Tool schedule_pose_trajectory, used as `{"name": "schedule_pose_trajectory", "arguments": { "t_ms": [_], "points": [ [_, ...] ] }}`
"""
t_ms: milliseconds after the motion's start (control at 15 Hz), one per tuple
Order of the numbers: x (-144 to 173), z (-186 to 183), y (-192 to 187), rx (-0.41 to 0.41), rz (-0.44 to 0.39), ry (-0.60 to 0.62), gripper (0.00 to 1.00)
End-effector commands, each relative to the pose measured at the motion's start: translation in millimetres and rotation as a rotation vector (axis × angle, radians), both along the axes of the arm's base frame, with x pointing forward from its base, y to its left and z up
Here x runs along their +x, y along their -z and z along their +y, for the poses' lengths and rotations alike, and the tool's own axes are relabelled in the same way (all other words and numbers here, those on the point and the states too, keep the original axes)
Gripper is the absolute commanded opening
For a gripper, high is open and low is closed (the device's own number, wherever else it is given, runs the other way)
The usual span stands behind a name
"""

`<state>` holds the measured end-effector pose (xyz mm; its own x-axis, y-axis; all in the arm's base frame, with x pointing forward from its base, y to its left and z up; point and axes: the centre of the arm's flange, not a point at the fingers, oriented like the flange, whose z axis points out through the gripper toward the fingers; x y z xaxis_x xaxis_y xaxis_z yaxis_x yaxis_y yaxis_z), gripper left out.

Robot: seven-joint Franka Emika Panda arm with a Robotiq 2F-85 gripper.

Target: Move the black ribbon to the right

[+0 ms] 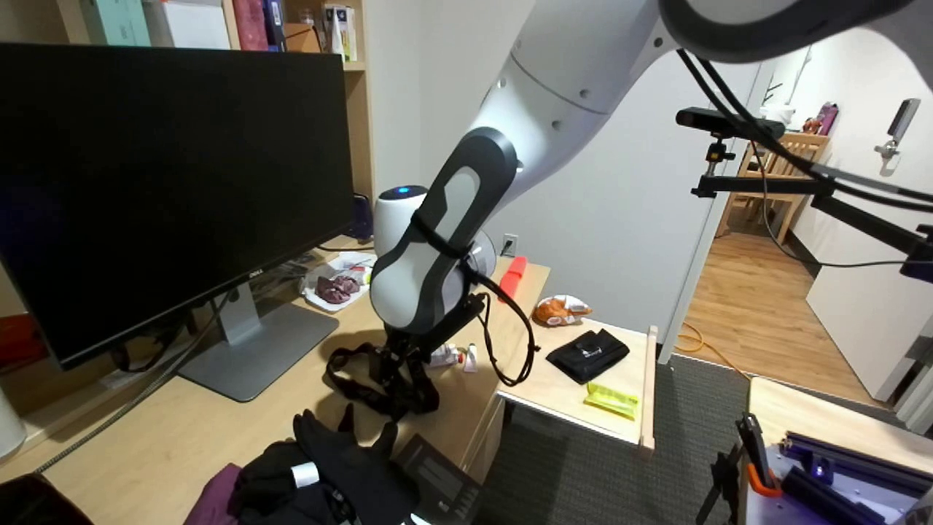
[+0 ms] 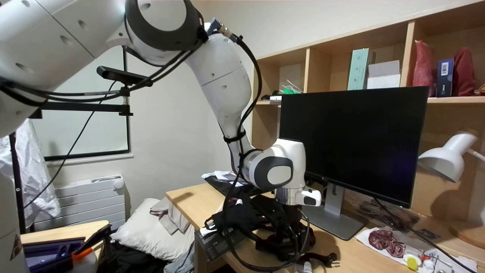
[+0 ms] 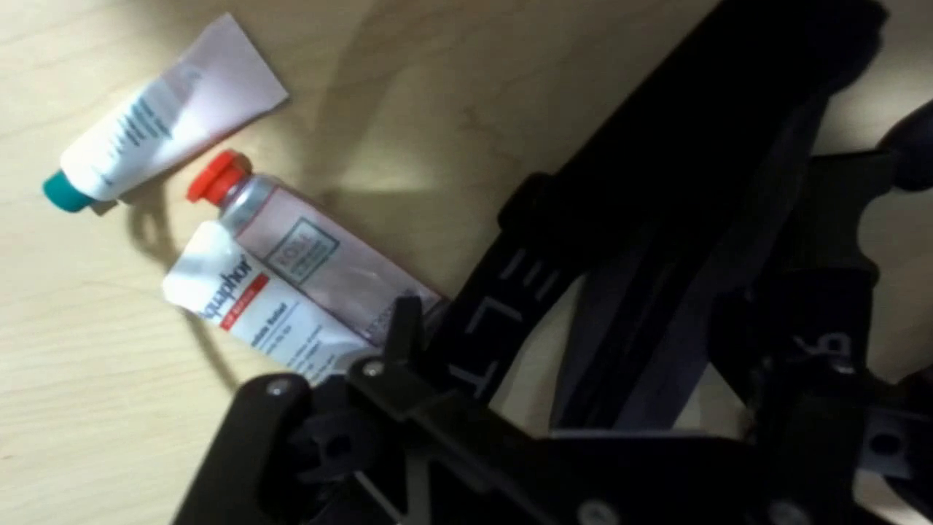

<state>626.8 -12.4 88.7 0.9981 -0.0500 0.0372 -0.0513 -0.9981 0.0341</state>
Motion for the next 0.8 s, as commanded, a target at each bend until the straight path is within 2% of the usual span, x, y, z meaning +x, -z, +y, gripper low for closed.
{"name": "schedule_pose_trajectory", "arguments": {
  "t_ms": [0,600,733],
  "points": [
    [7,2,14,0.002,-0.022,-0.002,0.74],
    [7,6,-2,0.003,-0.031,-0.009,0.15],
    [5,10,-9,0.007,-0.024,-0.017,0.08]
  ]
}}
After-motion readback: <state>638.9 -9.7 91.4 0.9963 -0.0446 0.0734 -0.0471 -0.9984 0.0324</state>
